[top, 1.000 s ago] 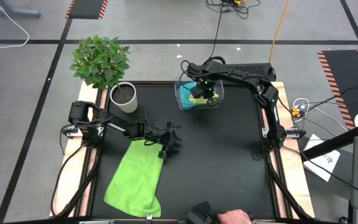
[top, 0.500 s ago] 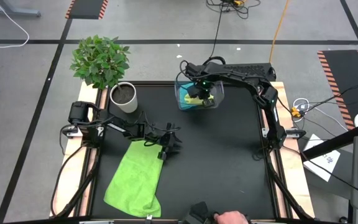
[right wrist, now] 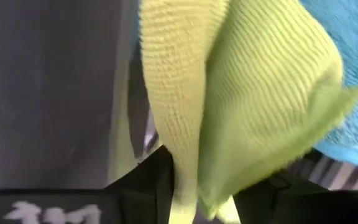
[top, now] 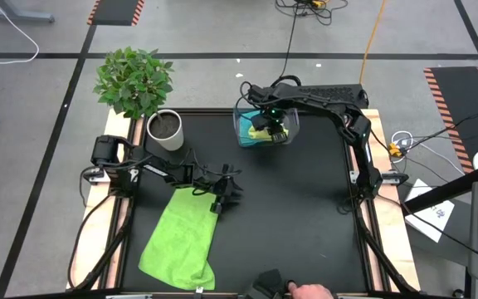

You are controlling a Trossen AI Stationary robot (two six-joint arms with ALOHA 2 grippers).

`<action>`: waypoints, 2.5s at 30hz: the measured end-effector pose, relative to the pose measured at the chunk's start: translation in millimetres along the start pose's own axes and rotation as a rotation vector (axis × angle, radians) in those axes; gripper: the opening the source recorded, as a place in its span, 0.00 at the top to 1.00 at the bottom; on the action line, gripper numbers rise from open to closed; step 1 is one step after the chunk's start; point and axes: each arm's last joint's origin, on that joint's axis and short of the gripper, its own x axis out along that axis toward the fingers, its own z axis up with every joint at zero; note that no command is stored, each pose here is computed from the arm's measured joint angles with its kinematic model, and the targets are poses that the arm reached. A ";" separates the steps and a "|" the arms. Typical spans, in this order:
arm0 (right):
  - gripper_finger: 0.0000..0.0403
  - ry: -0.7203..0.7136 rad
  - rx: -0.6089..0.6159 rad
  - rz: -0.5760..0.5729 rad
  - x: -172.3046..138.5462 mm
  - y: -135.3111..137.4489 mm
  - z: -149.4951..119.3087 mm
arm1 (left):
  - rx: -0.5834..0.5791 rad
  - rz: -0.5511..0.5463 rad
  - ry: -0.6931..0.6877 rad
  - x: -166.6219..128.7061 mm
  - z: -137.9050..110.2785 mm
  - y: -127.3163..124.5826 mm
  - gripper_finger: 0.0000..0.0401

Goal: Fold microfiber towels
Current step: Put the folded light green microfiber cloth into the transparent bin, then fold the green microfiber cloth

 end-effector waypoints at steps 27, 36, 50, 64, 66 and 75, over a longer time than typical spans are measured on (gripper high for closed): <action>0.71 -0.337 0.203 -0.255 -132.8 14.5 16.8 | -0.019 -0.041 -0.001 -0.3 -1.4 0.3 0.59; 0.98 -0.807 0.107 0.011 -175.1 89.8 63.2 | -0.052 0.025 0.020 -0.3 -2.0 2.2 0.59; 0.99 -0.905 -0.010 0.113 -64.1 208.2 50.8 | -0.183 0.065 0.002 -0.4 0.1 4.2 0.59; 1.00 -1.190 0.036 0.131 11.4 269.5 6.2 | -0.322 0.091 0.001 -0.5 -0.2 5.1 0.59; 1.00 -1.177 0.049 0.105 17.8 272.5 2.0 | -0.333 0.088 0.001 -0.4 -0.2 4.9 0.59; 1.00 -1.315 -0.036 0.035 40.1 287.8 -27.4 | -0.105 0.009 -0.102 -1.0 18.0 -13.5 0.59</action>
